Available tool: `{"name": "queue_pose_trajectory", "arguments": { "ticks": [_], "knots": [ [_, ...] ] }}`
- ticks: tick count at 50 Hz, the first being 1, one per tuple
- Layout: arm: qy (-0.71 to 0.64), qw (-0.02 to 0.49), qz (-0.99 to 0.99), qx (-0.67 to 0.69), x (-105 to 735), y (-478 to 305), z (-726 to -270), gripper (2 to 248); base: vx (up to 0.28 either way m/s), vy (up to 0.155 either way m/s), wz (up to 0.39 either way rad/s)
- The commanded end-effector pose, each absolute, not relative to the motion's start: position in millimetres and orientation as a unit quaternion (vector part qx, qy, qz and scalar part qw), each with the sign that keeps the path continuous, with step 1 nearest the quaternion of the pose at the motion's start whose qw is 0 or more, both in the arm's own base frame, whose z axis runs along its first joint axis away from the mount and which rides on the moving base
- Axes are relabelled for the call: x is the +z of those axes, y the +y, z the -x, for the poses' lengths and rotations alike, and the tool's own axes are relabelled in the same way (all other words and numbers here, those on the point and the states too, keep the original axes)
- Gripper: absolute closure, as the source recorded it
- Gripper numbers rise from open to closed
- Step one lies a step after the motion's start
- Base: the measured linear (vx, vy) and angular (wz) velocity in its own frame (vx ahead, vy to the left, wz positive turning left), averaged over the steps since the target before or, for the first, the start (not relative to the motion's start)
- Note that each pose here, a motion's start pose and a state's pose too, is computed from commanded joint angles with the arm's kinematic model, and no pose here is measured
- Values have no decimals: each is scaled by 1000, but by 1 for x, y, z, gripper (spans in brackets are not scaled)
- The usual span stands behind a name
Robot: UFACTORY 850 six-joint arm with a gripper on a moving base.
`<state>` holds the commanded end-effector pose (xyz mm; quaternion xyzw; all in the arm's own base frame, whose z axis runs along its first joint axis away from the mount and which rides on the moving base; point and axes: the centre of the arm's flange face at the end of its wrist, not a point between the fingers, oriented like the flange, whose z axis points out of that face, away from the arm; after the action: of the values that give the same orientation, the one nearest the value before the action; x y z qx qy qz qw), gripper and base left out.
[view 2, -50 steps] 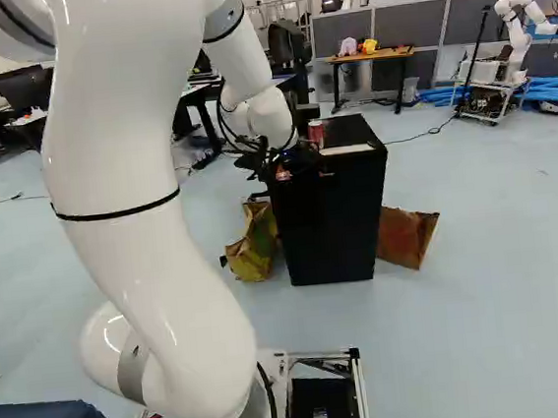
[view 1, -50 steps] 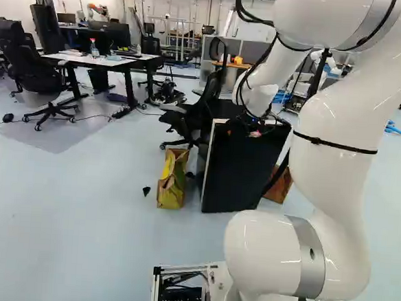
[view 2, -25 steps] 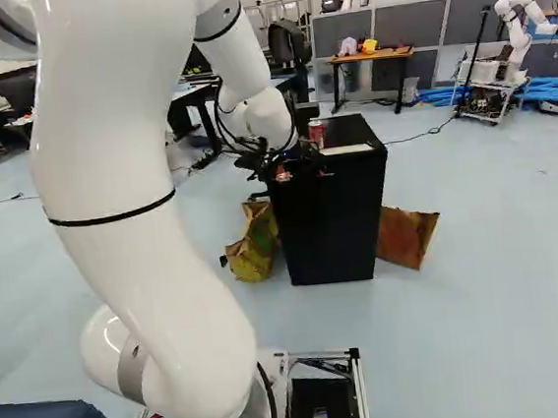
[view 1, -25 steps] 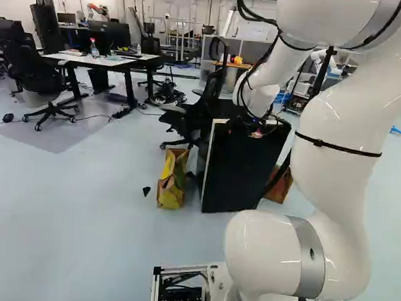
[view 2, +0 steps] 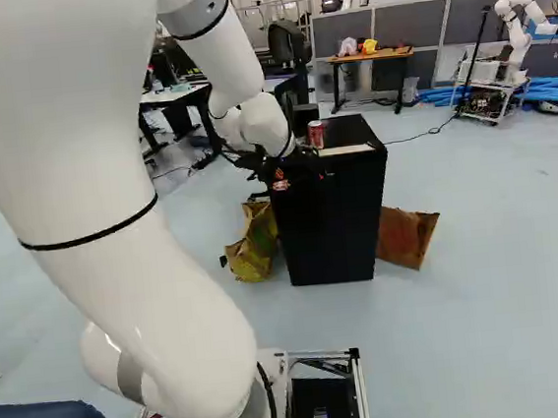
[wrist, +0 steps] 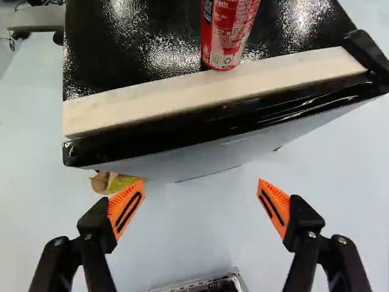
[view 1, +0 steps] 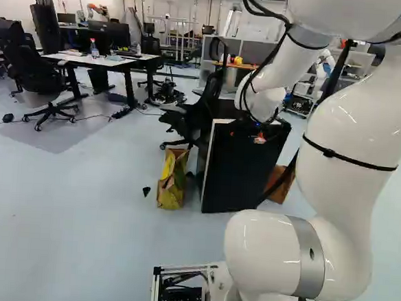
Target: Grab a drink from the fridge
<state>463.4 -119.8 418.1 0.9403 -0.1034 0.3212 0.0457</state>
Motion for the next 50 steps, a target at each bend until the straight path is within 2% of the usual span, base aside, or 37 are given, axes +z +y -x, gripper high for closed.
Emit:
{"name": "queue_pose_trajectory", "arguments": {
  "ticks": [19, 50],
  "knots": [
    [-106, 58, -905, 407, 430, -121, -441, 3, 0, 0, 0],
    [-97, 73, -837, 534, 439, -125, -457, 3, 0, 0, 0]
  ]
}}
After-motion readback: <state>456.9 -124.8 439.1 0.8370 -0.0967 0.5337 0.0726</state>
